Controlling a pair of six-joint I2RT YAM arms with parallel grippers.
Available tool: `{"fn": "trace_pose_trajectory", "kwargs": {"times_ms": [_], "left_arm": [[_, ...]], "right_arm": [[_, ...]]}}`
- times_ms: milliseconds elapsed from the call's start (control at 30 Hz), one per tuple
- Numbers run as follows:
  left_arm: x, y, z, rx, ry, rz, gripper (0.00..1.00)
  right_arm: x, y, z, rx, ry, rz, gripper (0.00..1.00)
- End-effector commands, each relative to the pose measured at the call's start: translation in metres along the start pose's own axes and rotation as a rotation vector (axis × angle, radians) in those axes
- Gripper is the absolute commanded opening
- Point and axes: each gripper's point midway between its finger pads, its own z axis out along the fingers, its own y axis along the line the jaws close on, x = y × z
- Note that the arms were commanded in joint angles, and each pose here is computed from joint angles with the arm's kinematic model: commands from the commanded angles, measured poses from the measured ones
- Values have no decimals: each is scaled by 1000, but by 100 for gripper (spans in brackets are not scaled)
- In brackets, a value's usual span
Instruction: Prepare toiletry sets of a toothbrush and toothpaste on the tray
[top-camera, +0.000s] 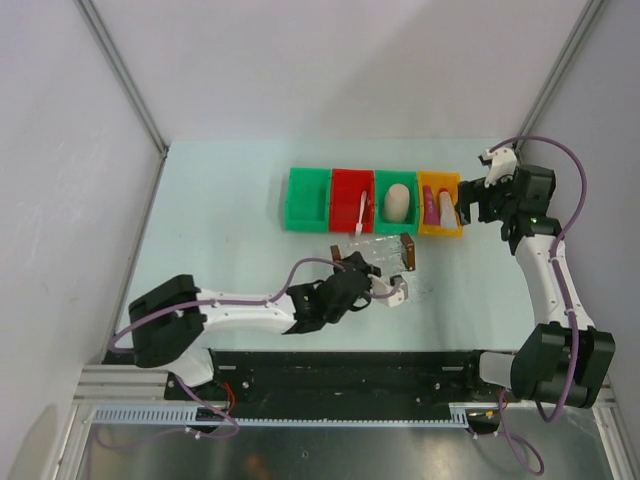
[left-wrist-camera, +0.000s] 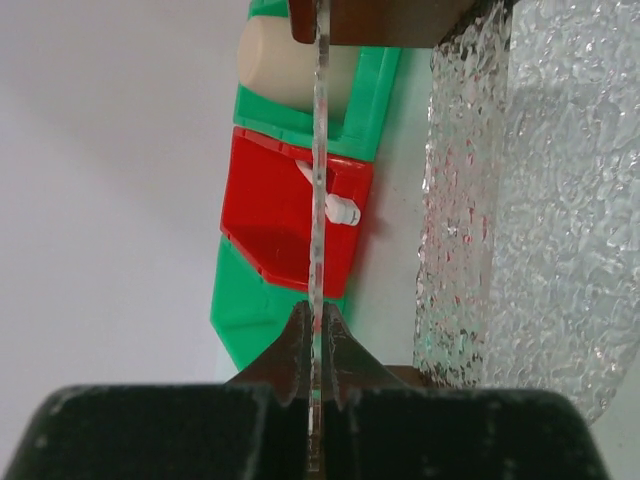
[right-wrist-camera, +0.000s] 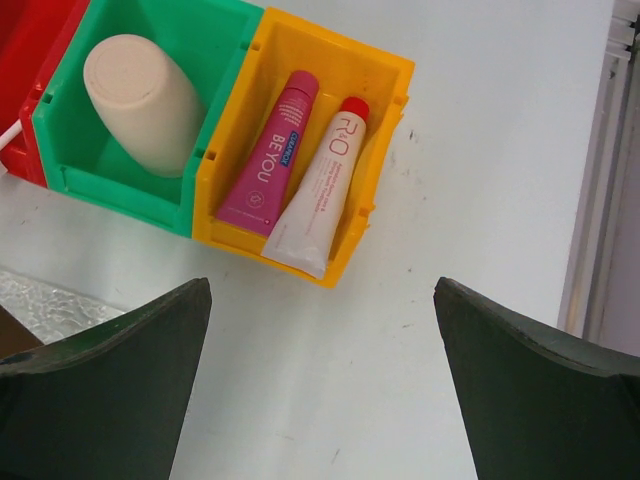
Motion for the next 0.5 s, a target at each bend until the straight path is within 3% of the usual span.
{"fn": "trace_pose_trajectory", "kwargs": {"times_ms": [0,467], "left_arm": [[-38,25,5,-181,-58,3,0],[-51,4,14,-289,-81,95,0]], "right_arm": [[-19,-11,-4,35,-47,-7,100],[-14,-15,-3,38,-29,-3,100]]}}
